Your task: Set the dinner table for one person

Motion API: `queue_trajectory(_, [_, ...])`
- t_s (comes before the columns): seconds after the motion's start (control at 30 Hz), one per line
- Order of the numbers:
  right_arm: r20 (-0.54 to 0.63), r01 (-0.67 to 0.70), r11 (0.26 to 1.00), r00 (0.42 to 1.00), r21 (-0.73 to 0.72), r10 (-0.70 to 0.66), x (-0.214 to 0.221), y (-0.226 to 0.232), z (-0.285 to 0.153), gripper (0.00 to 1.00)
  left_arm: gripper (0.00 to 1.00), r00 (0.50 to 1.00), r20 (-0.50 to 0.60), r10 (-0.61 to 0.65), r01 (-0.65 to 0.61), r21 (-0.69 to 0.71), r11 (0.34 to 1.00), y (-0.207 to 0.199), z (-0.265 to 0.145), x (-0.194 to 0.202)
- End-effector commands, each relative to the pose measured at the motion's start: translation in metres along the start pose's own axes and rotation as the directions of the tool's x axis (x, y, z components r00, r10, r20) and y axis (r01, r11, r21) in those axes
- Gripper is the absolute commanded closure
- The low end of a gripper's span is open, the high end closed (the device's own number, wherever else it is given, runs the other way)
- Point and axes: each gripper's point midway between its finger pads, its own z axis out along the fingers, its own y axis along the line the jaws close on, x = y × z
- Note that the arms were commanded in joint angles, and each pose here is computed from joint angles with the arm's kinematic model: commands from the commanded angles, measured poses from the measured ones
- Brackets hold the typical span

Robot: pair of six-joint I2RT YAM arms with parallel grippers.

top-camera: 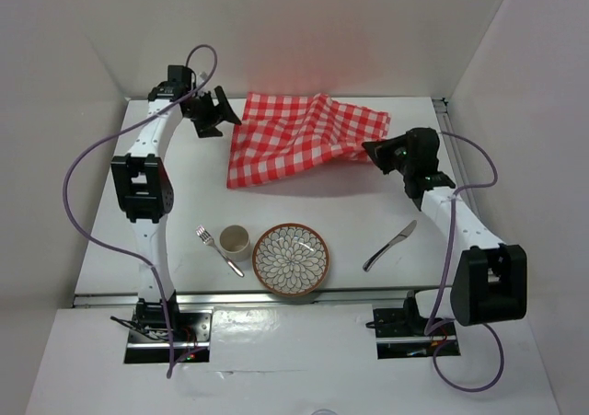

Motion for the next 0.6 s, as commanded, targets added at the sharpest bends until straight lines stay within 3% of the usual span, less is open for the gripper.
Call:
queue_trajectory(0.0, [-0.008,0.182,0.977,0.983,0.113,-0.182,0.004,-0.031,-0.004,1.0,0.08,1.0,-0.015,-0.002,0.001,-0.081,0.997,0.007,-0.022,0.01])
queue_trajectory(0.03, [-0.022,0.185,0.975,0.983,0.123,-0.184,0.01,-0.039,-0.006,1.0,0.08,0.998,-0.049,-0.03,0.024,-0.126,0.992,0.023,-0.018,0.029])
queue_trajectory(0.1, [-0.037,0.168,0.973,0.986,0.161,-0.164,0.019,-0.067,-0.014,1.0,0.16,0.999,-0.018,-0.041,0.037,-0.149,0.988,0.023,-0.041,0.037])
queue_trajectory(0.13, [-0.05,0.14,0.975,0.99,0.171,-0.134,0.023,-0.074,-0.016,1.0,0.21,0.993,-0.073,-0.088,0.073,-0.179,0.981,0.041,-0.035,0.066])
queue_trajectory(0.23, [-0.064,0.118,0.976,0.992,0.181,-0.108,0.031,-0.089,-0.021,1.0,0.27,0.986,-0.077,-0.149,0.139,-0.119,0.983,0.042,-0.049,0.084])
queue_trajectory(0.27, [-0.066,0.118,0.976,0.992,0.185,-0.107,0.032,-0.093,-0.021,1.0,0.31,0.967,-0.143,-0.209,0.197,-0.094,0.976,0.046,-0.047,0.106])
queue_trajectory(0.37, [-0.077,0.126,0.97,0.991,0.208,-0.112,0.032,-0.1,-0.017,1.0,0.33,0.945,-0.185,-0.27,0.261,-0.072,0.963,0.047,-0.049,0.127])
queue_trajectory(0.5, [-0.085,0.131,0.97,0.99,0.207,-0.115,0.035,-0.098,-0.015,1.0,0.31,0.929,-0.106,-0.353,0.333,-0.169,0.927,0.07,-0.05,0.136])
queue_trajectory(0.57, [-0.079,0.123,0.973,0.991,0.197,-0.109,0.034,-0.095,-0.015,1.0,0.36,0.92,-0.077,-0.384,0.368,-0.161,0.916,0.074,-0.047,0.134])
